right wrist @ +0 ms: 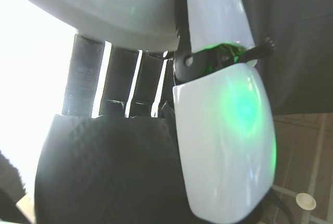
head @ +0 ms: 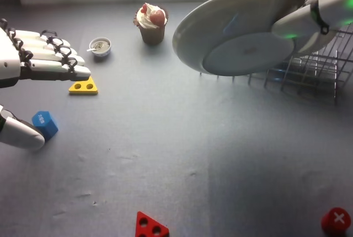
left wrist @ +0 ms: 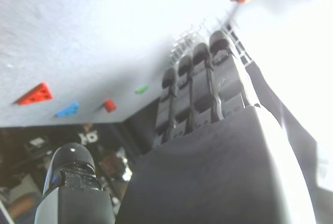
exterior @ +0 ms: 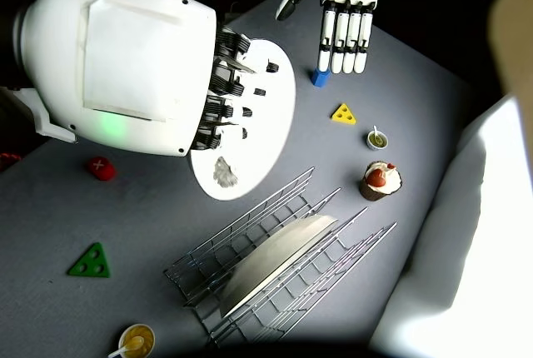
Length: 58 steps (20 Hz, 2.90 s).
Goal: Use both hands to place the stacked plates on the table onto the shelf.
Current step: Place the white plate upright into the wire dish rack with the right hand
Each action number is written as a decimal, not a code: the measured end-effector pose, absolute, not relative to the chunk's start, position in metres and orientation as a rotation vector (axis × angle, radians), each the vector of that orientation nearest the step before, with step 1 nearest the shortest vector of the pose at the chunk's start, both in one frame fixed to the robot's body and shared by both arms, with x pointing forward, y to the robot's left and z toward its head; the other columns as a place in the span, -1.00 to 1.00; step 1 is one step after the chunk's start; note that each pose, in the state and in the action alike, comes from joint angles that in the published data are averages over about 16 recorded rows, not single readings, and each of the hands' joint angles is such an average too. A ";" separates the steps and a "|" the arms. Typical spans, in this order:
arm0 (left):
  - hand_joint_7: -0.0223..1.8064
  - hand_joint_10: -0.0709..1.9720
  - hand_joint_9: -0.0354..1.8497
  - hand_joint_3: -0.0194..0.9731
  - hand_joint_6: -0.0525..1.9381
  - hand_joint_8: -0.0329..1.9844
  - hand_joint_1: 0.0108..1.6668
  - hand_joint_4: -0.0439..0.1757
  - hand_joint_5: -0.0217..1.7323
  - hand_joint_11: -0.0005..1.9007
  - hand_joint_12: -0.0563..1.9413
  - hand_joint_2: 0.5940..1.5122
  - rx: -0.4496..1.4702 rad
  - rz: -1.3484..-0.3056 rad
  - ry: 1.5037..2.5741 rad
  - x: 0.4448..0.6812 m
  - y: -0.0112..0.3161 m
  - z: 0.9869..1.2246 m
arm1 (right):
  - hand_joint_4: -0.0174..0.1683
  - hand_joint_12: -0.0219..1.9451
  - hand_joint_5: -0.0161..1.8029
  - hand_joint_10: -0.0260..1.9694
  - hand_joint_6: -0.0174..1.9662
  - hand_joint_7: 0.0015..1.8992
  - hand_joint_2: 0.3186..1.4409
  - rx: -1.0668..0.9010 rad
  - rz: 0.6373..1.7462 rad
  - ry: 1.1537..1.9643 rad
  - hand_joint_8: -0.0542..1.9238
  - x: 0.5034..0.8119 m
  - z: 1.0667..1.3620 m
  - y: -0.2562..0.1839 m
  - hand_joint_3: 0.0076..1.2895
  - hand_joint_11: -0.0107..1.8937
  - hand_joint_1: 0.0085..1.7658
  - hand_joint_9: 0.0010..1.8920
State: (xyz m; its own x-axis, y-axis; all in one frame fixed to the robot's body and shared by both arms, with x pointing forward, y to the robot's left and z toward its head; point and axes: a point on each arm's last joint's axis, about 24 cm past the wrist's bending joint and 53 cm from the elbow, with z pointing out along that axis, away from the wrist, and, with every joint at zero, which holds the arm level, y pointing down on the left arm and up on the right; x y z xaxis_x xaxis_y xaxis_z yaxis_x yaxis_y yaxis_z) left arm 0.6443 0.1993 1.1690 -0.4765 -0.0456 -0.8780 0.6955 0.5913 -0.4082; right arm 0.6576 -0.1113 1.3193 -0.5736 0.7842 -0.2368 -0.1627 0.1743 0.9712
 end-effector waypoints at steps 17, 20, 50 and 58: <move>-0.82 -0.92 -0.82 -0.95 -0.93 -0.97 -0.92 -0.56 -0.84 -0.84 -0.93 -0.08 0.554 -0.931 1.892 0.642 0.212 1.165 | -0.91 0.20 0.03 -0.37 -0.09 0.17 0.12 0.663 1.461 1.610 -0.39 0.679 1.321 -0.145 -0.99 0.10 0.68 0.26; -0.82 -0.92 -0.82 -0.95 -0.93 -0.97 -0.91 -0.56 -0.84 -0.84 -0.93 -0.09 0.549 -0.926 1.885 0.645 0.214 1.167 | -0.91 0.20 0.03 -0.36 -0.09 0.17 0.12 0.656 1.458 1.614 -0.39 0.679 1.321 -0.144 -0.99 0.09 0.68 0.26; -0.81 -0.92 -0.81 -0.95 -0.93 -0.97 -0.91 -0.56 -0.83 -0.84 -0.93 -0.09 0.541 -0.918 1.874 0.647 0.219 1.173 | -0.91 0.29 0.01 -0.38 -0.08 0.15 0.13 0.631 1.459 1.545 -0.39 0.687 1.335 -0.149 -1.00 0.09 0.67 0.25; -0.80 -0.92 -0.80 -0.95 -0.93 -0.97 -0.94 -0.56 -0.82 -0.84 -0.93 -0.09 0.535 -0.916 1.876 0.647 0.221 1.173 | -0.91 0.30 0.02 -0.42 -0.09 0.17 0.13 0.688 1.448 1.540 -0.41 0.695 1.327 -0.163 -0.99 0.08 0.67 0.28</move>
